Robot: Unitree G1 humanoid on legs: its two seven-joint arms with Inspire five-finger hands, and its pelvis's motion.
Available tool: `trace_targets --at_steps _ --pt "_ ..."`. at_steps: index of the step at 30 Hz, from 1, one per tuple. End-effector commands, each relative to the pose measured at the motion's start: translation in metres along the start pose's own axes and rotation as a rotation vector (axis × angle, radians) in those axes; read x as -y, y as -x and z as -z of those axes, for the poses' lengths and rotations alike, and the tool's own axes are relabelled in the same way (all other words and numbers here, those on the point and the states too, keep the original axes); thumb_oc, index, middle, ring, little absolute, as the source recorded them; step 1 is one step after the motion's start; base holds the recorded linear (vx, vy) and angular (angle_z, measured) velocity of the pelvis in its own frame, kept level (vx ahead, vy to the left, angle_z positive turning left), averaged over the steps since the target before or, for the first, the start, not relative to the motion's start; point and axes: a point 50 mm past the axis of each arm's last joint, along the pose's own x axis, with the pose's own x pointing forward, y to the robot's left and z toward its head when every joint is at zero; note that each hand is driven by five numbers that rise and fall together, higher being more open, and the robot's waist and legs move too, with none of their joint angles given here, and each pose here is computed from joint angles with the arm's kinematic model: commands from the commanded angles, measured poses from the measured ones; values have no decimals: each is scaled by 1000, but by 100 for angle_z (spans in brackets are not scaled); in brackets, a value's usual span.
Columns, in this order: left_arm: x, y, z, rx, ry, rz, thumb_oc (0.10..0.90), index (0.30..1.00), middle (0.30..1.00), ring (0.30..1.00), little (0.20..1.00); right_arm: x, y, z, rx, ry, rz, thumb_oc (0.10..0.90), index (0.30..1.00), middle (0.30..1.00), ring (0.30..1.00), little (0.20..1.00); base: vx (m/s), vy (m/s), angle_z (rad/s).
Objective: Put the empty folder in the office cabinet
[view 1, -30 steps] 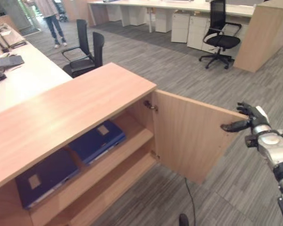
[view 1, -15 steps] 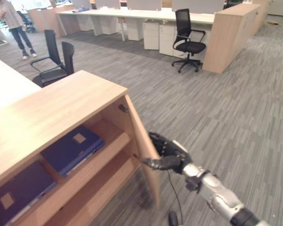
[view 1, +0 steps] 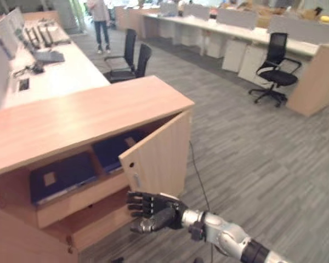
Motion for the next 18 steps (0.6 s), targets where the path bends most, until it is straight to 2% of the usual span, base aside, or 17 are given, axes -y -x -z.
trace_targets --at_steps 1,4,5,7,8,10,11,14,15,16,18 --pt "0 -2 -12 26 -86 15 800 900 900 900 900 -12 -5 -48 253 25 -89 800 900 900 900 900 -29 3 62" --pt "9 -3 -23 48 -83 49 800 900 900 900 900 14 21 -37 259 40 64 800 900 900 900 900 8 -30 148" --pt "9 -3 -23 48 -83 49 800 900 900 900 900 14 21 -37 259 40 64 800 900 900 900 900 -14 -41 125" --pt "11 -3 -26 54 -57 79 800 900 900 900 900 41 48 -20 242 54 259 800 900 900 900 900 -48 -107 139" --pt "11 -3 -26 54 -57 79 800 900 900 900 900 41 48 -20 242 54 259 800 900 900 900 900 -1 -142 205" --pt "12 -3 -22 44 -35 88 800 900 900 900 900 64 71 -1 189 57 433 800 900 900 900 900 75 -214 249" --pt "12 -3 -22 48 4 88 800 900 900 900 900 81 86 22 111 33 583 800 900 900 900 900 85 -308 157" --pt "9 -3 -19 33 65 75 800 900 900 900 900 103 109 74 -118 -21 806 800 900 900 900 900 60 -308 108" --pt "5 -3 -19 26 81 54 800 900 900 900 900 109 133 115 -319 -90 964 800 900 900 900 900 38 -365 115" --pt "5 -3 -19 20 89 47 800 900 900 900 900 110 145 131 -383 -161 1043 800 900 900 900 900 43 -474 107" --pt "8 -4 -24 22 153 63 800 900 900 900 900 93 183 178 -645 -314 1219 800 900 900 900 900 31 -511 100"
